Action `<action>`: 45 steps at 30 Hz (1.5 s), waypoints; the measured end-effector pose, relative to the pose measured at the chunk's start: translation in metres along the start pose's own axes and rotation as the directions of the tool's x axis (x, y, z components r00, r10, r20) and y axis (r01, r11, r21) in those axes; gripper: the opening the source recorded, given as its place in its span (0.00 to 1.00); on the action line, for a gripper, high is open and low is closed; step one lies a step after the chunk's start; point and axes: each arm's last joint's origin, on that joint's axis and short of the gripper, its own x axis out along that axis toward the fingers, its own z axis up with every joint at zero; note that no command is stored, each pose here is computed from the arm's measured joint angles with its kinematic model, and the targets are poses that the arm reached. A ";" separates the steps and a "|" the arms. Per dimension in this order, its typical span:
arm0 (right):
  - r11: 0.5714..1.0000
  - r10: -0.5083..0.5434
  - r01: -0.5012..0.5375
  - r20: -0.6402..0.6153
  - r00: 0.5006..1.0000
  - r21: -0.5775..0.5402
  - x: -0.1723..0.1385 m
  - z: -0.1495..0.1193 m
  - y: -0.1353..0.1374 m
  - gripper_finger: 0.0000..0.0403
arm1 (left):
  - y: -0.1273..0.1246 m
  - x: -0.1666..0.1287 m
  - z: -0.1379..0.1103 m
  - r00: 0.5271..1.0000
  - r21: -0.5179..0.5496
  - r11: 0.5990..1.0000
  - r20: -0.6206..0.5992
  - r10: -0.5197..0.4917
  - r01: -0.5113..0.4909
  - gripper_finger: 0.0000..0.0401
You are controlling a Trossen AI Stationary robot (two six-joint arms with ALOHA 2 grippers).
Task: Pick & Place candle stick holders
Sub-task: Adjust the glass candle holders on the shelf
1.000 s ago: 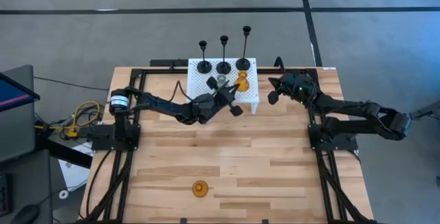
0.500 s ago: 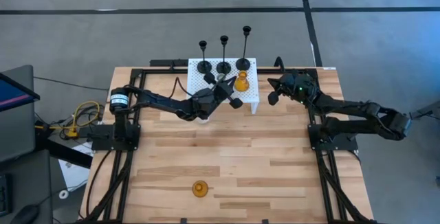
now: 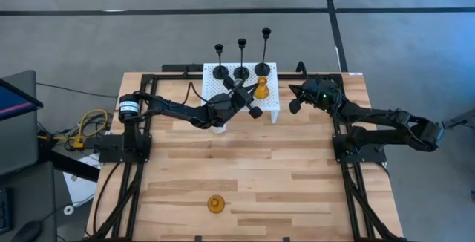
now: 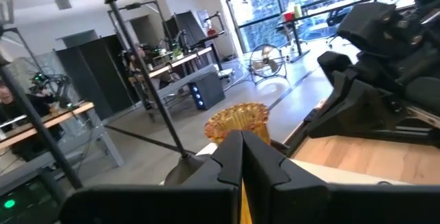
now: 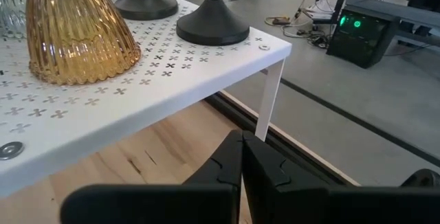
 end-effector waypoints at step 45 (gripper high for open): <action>1.000 0.007 -0.007 0.005 1.000 -0.002 0.000 0.000 0.000 0.00 | 0.028 -0.066 -0.006 0.961 0.026 0.982 -0.202 0.187 -0.186 0.00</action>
